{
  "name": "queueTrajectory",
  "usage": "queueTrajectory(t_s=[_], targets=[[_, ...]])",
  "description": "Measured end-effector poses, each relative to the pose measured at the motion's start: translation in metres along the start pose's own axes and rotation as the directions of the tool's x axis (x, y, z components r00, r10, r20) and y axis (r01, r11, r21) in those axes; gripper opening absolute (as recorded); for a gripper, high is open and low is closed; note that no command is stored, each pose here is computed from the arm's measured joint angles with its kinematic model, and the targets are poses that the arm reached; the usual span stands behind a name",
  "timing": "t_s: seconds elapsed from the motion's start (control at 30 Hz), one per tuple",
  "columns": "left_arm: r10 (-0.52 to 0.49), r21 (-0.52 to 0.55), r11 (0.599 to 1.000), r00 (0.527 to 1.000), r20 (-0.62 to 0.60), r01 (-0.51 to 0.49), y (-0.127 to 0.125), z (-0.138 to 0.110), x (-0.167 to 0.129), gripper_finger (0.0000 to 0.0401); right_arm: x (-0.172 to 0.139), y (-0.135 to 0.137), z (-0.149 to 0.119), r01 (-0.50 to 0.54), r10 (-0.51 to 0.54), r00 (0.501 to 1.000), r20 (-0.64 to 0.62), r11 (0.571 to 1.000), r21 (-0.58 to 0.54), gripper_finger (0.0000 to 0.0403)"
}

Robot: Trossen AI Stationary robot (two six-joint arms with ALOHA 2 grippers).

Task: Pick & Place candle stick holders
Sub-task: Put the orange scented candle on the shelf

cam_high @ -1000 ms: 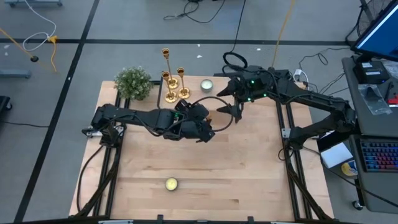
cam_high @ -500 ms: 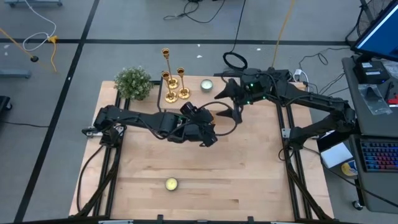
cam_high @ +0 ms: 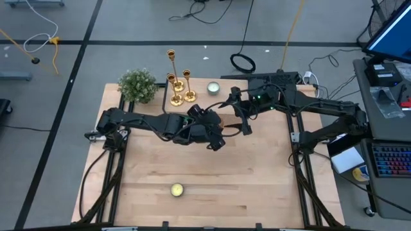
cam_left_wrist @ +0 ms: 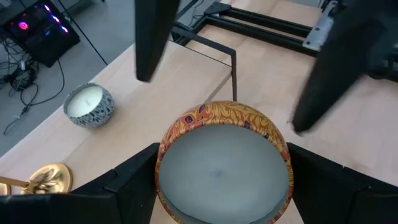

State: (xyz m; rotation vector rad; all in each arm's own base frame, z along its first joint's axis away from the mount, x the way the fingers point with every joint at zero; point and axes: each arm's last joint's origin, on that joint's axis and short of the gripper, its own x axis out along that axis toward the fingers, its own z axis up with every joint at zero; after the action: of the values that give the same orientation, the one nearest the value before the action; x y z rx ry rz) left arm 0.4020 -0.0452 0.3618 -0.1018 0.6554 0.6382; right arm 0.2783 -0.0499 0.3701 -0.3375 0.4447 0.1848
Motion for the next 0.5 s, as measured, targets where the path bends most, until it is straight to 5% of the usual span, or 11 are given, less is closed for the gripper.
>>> queueTrajectory(t_s=[0.5], targets=[[-0.035, 0.012, 0.999, 0.999, 0.005, 0.035, 0.001, 0.003, 0.003, 0.0299, 0.012, 0.006, 0.0, -0.043, 0.043, 0.999, -0.014, 0.999, 0.006, 0.0357]])
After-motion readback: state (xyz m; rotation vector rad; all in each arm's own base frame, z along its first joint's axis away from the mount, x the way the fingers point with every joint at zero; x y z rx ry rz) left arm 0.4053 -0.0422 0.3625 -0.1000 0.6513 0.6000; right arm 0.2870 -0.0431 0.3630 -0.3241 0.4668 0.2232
